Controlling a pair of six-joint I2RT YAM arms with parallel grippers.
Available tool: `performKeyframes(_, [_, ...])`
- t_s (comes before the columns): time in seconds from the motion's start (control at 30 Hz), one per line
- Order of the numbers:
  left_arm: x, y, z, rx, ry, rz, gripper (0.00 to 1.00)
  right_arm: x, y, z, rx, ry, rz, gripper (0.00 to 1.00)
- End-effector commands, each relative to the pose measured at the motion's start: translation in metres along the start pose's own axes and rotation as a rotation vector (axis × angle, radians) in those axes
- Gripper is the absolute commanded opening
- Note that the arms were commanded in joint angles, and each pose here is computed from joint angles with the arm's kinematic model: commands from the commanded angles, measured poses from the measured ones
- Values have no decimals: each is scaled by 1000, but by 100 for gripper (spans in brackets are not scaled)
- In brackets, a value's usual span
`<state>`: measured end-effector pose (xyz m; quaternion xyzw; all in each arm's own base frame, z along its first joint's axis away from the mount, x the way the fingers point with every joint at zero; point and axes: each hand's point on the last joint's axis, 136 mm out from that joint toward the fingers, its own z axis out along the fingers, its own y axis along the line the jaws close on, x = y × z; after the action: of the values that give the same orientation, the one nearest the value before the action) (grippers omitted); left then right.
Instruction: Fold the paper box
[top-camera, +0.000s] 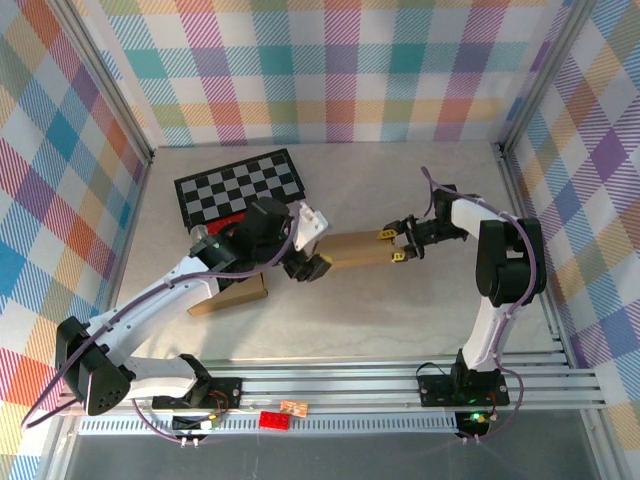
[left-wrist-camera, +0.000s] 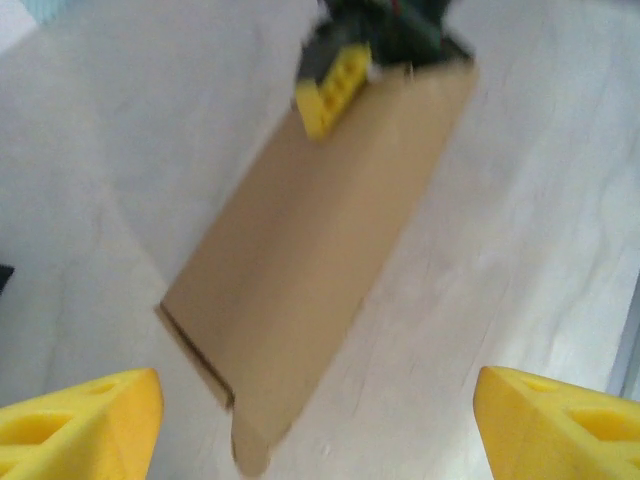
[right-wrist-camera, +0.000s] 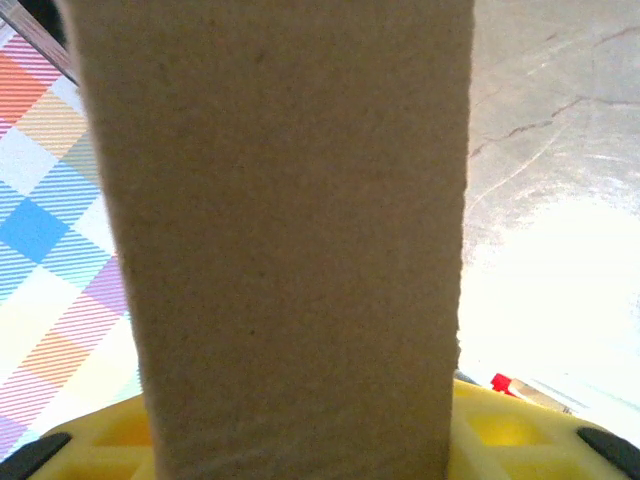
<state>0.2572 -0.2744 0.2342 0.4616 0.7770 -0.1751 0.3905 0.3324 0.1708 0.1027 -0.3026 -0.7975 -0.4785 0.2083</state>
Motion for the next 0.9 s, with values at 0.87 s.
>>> performKeyframes(0.87, [44,-6,82,55,105,455,86,26,-16,4,-36,184,297,45])
